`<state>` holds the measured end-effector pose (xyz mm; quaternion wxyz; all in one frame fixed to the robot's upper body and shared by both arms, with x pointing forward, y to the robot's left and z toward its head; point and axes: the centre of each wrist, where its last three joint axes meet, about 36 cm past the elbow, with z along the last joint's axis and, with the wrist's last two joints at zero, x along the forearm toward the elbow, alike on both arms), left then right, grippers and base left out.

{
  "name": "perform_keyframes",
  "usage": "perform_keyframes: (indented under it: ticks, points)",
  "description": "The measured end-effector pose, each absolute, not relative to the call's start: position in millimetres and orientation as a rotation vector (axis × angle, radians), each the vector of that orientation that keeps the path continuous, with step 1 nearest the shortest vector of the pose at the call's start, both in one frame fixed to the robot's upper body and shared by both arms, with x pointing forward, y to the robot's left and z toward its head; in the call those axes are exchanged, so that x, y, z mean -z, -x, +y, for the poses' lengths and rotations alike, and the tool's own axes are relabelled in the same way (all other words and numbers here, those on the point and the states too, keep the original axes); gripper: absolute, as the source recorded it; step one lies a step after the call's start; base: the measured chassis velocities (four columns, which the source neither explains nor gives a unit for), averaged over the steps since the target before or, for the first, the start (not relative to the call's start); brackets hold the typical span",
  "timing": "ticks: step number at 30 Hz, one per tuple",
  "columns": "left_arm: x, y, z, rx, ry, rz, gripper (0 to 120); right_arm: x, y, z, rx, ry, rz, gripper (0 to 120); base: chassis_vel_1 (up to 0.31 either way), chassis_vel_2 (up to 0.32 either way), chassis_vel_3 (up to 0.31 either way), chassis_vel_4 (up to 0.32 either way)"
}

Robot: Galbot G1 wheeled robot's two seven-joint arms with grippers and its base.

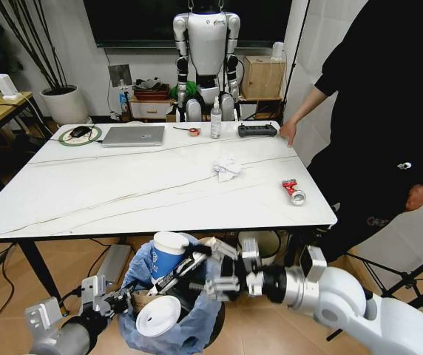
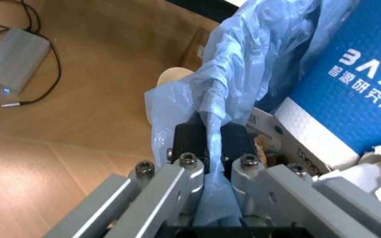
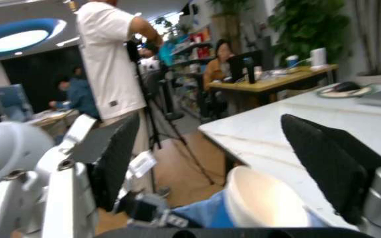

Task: Pick up the trash bin and place the trash from the table into it.

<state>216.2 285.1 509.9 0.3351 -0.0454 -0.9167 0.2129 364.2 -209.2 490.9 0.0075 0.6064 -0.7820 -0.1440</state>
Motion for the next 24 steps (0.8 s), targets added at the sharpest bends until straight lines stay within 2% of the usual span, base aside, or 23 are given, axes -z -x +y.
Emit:
perform_keyframes:
  ticks: [3,5,7,12,18,24]
  points:
    - [-509.8,-216.0,285.0,-0.554,0.118,-2.392,0,-493.7,-366.0,-213.2,0.446,-1.869,-2.476,88,0.0,0.0,0.0,0.0]
    - [-509.2,-216.0,284.7,-0.553,0.118,-2.394,0,-498.1,-366.2,-218.9,0.438,-1.847,-2.501,98,0.0,0.0,0.0,0.0]
    - [-508.1,-216.2,284.7,-0.553,0.116,-2.395,0,-505.0,-364.3,-223.4,0.431,-1.822,-2.524,100,0.0,0.0,0.0,0.0]
    - [-508.3,-216.1,284.5,-0.549,0.12,-2.4,0,-514.7,-382.6,-234.6,0.365,-1.566,-2.704,100,0.0,0.0,0.0,0.0]
    - [-510.1,-215.0,283.4,-0.534,0.129,-2.416,0,-499.1,-429.0,-273.3,0.236,-0.963,-2.878,100,0.0,0.0,0.0,0.0]
    - [-510.3,-215.2,283.0,-0.532,0.133,-2.423,0,-483.1,-447.8,-295.0,0.111,-0.659,-2.931,100,0.0,0.0,0.0,0.0]
